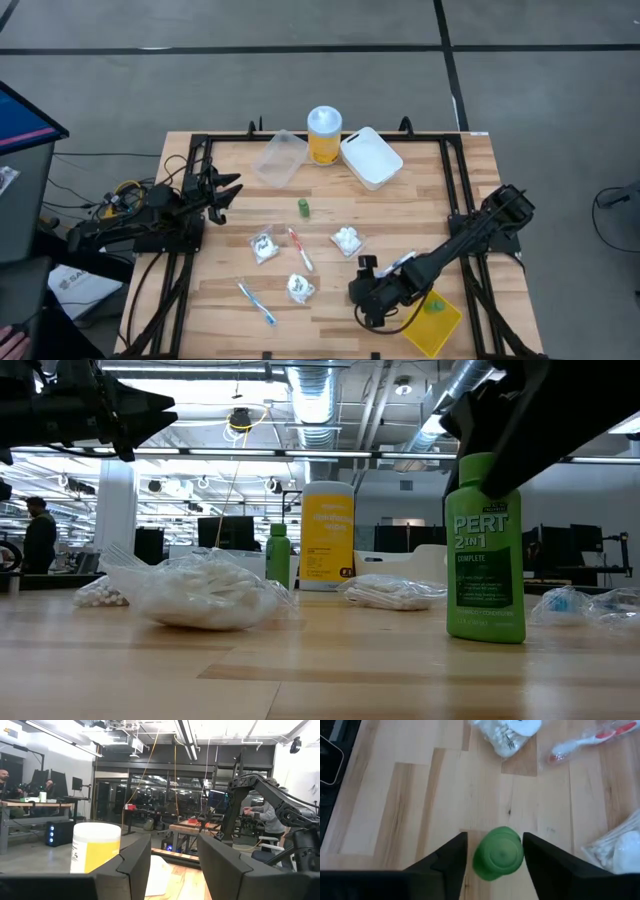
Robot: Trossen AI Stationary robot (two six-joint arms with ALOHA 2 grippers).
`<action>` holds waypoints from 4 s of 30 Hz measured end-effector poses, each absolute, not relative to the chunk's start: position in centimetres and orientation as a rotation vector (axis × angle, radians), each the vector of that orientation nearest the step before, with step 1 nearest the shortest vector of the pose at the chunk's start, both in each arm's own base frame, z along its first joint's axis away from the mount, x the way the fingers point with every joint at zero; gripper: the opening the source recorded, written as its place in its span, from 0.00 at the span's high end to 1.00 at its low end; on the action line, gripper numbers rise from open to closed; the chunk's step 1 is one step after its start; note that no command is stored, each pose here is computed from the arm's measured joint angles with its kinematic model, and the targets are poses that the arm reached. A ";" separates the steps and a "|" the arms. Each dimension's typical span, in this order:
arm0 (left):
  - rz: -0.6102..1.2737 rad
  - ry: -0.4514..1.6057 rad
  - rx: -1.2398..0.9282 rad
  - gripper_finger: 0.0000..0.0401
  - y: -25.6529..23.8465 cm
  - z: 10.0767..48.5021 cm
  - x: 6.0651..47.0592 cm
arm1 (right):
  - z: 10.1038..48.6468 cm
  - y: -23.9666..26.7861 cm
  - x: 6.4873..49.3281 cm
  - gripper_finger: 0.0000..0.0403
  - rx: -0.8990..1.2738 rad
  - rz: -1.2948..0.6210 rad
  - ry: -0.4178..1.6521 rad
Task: Pick & Place Travel size toiletries
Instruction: Put the bottom shampoo into the yellow bin
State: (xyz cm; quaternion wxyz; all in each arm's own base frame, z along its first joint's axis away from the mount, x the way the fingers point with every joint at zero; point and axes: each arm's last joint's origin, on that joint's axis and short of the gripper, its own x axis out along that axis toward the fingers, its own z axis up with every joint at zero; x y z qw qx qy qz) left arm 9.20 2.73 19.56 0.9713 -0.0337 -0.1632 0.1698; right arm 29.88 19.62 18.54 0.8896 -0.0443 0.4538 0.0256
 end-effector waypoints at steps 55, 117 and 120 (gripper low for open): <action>0.345 -0.335 -0.060 0.62 2.7 19.6 9.2 | 28.4 29.3 14.1 0.80 0.149 -0.354 0.993; 0.408 -0.347 -0.069 0.62 2.9 19.7 9.1 | 18.7 32.4 13.7 0.80 0.210 -0.624 0.964; 0.407 -0.348 -0.069 0.62 2.9 19.7 9.1 | 18.7 32.3 13.7 0.80 0.204 -0.630 0.967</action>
